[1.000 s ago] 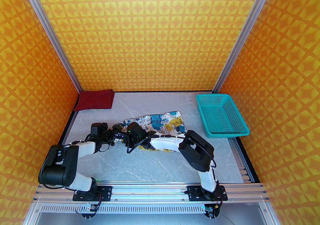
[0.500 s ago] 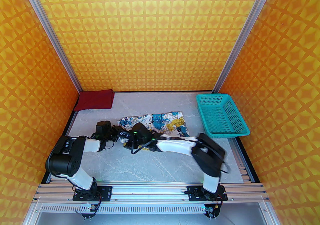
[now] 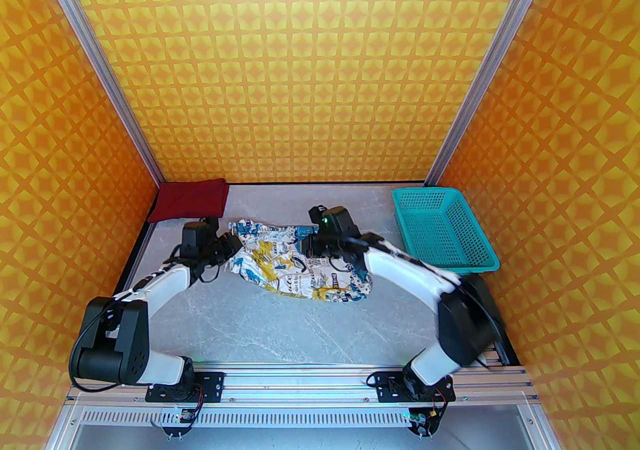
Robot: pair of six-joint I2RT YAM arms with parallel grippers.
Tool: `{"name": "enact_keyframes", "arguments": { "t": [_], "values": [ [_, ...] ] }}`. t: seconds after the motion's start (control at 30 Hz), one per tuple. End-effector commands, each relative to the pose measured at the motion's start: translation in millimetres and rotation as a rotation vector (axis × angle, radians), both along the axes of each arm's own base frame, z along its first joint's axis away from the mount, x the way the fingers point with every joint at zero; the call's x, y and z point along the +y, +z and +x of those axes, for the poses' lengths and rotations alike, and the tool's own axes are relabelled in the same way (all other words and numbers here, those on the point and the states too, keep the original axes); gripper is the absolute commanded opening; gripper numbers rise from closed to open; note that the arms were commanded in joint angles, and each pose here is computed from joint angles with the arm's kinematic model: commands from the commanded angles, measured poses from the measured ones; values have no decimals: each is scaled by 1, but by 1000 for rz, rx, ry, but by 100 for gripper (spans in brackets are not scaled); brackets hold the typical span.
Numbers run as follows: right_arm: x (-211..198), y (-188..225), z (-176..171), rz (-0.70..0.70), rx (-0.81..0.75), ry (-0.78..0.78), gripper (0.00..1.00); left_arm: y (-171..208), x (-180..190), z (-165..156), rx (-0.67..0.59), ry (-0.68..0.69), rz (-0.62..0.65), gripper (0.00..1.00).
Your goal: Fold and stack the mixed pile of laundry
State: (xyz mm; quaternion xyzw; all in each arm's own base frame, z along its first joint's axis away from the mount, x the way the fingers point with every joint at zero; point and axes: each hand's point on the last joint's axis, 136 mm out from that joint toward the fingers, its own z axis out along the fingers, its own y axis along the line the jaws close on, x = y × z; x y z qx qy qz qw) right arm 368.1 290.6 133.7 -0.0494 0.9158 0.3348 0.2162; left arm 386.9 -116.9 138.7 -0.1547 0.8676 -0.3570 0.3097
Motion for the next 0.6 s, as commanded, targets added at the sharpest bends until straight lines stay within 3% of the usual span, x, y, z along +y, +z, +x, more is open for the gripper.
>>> {"name": "enact_keyframes", "arguments": {
  "t": [0.0, 0.17, 0.43, 0.57],
  "values": [
    [27, -11, 13, 81, 123, 5, 0, 5, 5, -12, 9, -61, 97, 0],
    [41, -48, 57, 41, 149, -16, 0, 26, 10, -11, -35, -75, 152, 0],
    [63, -107, 88, -14, 181, -21, 0, 49, 9, -4, -78, -106, 187, 0],
    [78, -119, 99, 40, 190, -28, 0, 59, 9, -2, -70, -109, 206, 0]
  ]
}}
